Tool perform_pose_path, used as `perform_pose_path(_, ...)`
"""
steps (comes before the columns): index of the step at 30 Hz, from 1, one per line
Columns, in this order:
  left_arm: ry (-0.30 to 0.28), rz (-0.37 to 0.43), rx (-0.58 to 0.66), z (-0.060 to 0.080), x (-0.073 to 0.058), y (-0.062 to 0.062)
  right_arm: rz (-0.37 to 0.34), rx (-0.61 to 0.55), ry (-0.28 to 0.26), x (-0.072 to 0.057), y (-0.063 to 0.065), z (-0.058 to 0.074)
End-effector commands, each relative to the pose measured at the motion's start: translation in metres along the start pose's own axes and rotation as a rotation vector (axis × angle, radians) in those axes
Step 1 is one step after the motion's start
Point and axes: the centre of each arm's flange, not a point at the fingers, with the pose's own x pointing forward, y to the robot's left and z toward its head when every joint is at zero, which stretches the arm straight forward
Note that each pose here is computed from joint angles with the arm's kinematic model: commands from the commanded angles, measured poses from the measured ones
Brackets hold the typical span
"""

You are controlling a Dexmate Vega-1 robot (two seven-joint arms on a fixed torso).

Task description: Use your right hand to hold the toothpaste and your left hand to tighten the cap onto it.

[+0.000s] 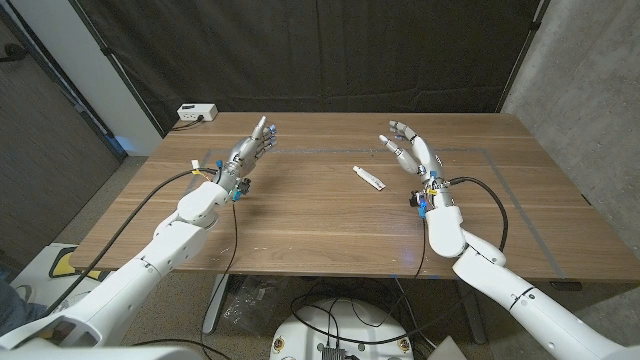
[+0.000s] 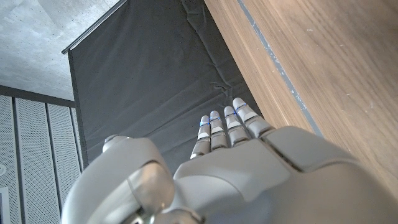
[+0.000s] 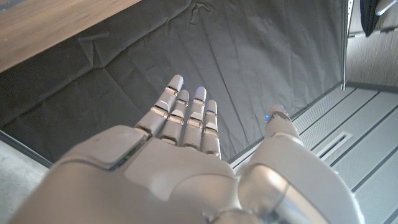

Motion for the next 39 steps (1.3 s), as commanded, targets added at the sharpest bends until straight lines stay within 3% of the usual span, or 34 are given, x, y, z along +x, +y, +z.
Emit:
perform_pose_path(1, -0.064, 0.021, 0.029, 0.009, -0.007, -0.005, 0.029, -0.146, -0.035, 0.004, -0.001, 0.036)
perform_pose_path(6, -0.013, 0.026, 0.038, -0.002, -0.008, 0.0, 0.063, -0.228, -0.024, 0.007, 0.002, 0.039)
perform_pose_path(11, 0.002, 0.046, 0.044, -0.003, -0.011, 0.002, 0.071, -0.447, 0.012, 0.008, 0.006, 0.049)
perform_pose_path(18, -0.001, 0.03, 0.059, 0.001, -0.01, 0.004, 0.105, -0.488, 0.036, 0.01, 0.011, 0.047)
perform_pose_path(25, -0.017, 0.049, 0.035, 0.005, -0.001, 0.002, 0.158, -0.538, 0.032, 0.015, 0.019, 0.047)
perform_pose_path(32, -0.041, 0.081, 0.047, 0.018, -0.006, -0.002, 0.23, -0.518, 0.067, 0.014, 0.02, 0.046)
perform_pose_path(39, -0.051, 0.063, 0.072, 0.021, -0.005, 0.001, 0.238, -0.612, 0.086, 0.013, 0.03, 0.042)
